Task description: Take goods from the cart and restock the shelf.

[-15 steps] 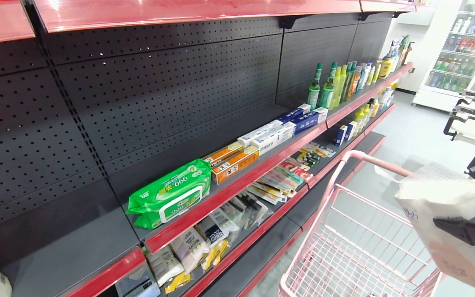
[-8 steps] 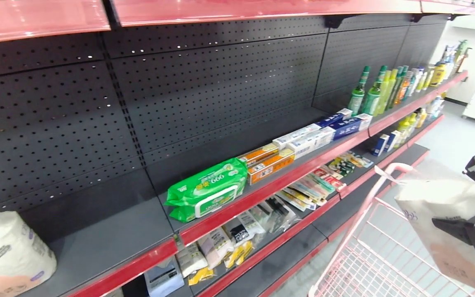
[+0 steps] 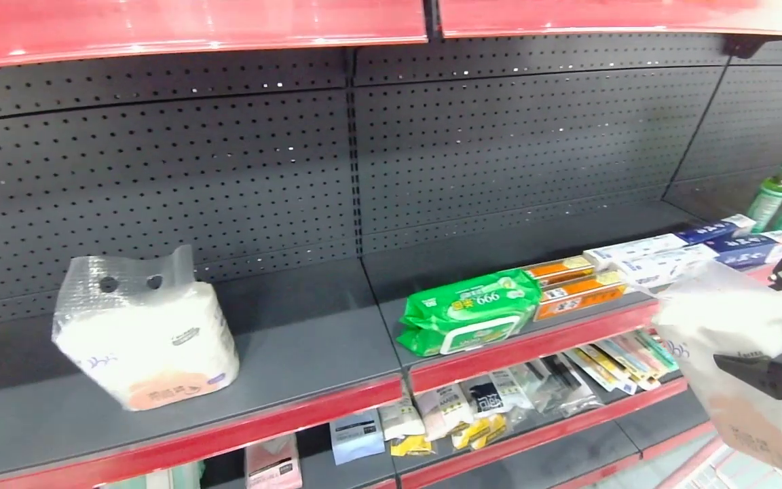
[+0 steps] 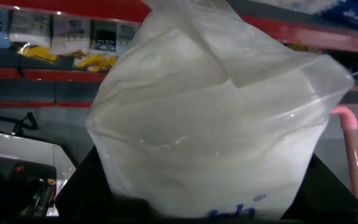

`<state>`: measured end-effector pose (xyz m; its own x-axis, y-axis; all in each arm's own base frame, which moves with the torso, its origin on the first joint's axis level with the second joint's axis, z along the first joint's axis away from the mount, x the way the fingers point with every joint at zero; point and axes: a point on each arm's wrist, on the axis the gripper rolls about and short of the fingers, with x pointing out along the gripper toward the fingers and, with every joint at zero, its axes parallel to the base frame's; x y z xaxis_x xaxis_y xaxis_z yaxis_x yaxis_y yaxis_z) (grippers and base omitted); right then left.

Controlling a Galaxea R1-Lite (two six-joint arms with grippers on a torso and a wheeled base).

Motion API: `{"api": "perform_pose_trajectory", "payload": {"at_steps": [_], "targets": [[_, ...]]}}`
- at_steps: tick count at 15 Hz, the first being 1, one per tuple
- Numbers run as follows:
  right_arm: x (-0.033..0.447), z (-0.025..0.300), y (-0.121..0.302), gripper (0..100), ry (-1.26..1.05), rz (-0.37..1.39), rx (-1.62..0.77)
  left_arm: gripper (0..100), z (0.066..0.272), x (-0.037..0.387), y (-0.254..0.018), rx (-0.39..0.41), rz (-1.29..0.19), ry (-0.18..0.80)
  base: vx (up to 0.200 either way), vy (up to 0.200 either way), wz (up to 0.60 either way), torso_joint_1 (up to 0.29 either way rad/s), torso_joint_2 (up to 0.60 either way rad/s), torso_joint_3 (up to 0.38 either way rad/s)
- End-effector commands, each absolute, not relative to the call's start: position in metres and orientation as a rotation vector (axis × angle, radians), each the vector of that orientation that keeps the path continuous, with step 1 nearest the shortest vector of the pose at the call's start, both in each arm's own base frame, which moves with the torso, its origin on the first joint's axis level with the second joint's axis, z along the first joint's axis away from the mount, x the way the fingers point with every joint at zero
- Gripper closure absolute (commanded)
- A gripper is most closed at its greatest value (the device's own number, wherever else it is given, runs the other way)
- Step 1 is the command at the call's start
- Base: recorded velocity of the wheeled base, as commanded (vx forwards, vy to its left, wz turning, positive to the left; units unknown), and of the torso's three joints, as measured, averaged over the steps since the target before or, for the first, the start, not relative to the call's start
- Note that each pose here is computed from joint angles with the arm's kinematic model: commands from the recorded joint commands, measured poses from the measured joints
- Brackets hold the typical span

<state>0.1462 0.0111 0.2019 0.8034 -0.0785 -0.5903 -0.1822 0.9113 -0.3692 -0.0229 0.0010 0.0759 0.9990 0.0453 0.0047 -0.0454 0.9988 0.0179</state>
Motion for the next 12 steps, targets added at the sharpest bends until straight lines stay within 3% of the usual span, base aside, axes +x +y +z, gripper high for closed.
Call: {"api": "perform_pose_trajectory", "payload": {"at_steps": [1, 2, 8, 12], "targets": [[0.1439, 0.2025, 0.011, 100, 0.633, 0.055, -0.428, 0, 0.076, -0.0228, 0.001, 0.018, 0.046, -0.004, 0.0, 0.0, 0.6, 0.007, 0.0, 0.002], [0.1432, 0.2014, 0.0109, 100, 0.637, 0.054, -0.429, 0, 0.076, -0.0228, 0.001, 0.018, 0.046, -0.004, 0.0, 0.0, 0.6, 0.002, 0.0, -0.002], [0.1401, 0.2017, 0.0095, 100, 0.631, 0.046, -0.426, 0, 0.076, -0.0228, 0.001, 0.018, 0.046, -0.004, 0.0, 0.0, 0.0, 0.0, 0.0, 0.0], [0.14, 0.2013, 0.0093, 100, 0.632, 0.044, -0.424, 0, 0.076, -0.0228, 0.001, 0.018, 0.046, -0.004, -0.2, 0.0, 0.0, 0.006, 0.0, 0.005]]}}
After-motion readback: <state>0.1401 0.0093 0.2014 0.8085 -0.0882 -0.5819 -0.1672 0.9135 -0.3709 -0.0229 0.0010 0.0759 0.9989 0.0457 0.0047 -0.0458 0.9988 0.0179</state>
